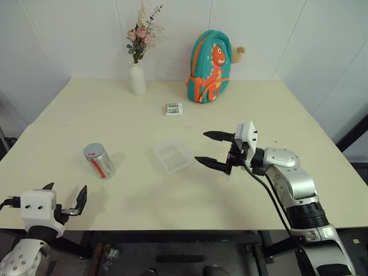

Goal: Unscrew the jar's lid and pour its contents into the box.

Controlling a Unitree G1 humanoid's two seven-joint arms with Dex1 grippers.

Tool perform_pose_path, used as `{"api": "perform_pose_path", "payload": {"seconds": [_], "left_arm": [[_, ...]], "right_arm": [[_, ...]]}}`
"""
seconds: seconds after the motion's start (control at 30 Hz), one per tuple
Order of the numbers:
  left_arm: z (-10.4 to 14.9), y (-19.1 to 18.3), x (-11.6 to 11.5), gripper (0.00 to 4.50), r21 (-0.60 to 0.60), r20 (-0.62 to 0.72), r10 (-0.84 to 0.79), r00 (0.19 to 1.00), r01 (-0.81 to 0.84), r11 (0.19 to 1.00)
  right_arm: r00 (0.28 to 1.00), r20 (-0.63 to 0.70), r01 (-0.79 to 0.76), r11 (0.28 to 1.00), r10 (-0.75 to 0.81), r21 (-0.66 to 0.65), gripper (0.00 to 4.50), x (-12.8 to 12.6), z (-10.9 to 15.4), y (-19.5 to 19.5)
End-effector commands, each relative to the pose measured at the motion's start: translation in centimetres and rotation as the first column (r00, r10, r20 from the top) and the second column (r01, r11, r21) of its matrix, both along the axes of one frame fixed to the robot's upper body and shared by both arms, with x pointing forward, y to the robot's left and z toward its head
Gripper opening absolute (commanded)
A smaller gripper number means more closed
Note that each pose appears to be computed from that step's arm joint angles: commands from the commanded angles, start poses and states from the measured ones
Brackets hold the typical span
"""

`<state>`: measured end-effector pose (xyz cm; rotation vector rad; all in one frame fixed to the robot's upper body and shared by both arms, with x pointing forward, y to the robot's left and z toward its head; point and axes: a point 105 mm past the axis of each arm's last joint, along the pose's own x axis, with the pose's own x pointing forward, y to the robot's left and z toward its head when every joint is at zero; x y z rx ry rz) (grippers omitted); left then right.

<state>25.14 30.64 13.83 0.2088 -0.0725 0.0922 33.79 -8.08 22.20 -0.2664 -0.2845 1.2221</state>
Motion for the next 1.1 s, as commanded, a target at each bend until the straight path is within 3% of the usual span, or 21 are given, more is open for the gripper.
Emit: {"api": "perform_pose_path", "payload": {"seconds": [0.03, 0.6, 1.0, 1.1], "left_arm": [[0.9, -0.7, 1.1, 4.49, 0.02, 0.052, -0.073, 0.996, 0.072, 0.997], [0.2, -2.2, 6.4, 4.49, 0.013, 0.052, -0.134, 0.99, 0.133, 0.991], [1.9, -2.7, 9.1, 4.49, 0.061, 0.109, -0.138, 0.984, 0.132, 0.989], [1.8, -2.8, 9.3, 3.94, 0.053, 0.112, -0.116, 0.987, 0.111, 0.992]], "right_arm": [[0.999, 0.043, -0.03, 0.999, 0.029, 0.025, 4.5, -0.5, 1.3, 0.6], [0.992, 0.014, -0.13, 0.99, 0.129, 0.051, 4.5, -2.6, 1.1, 2.7], [0.993, 0.009, -0.117, 0.992, 0.117, 0.056, 4.5, -2.7, 1.1, 2.9], [0.994, 0.011, -0.112, 0.992, 0.112, 0.055, 4.5, -2.6, 1.0, 2.8]]}}
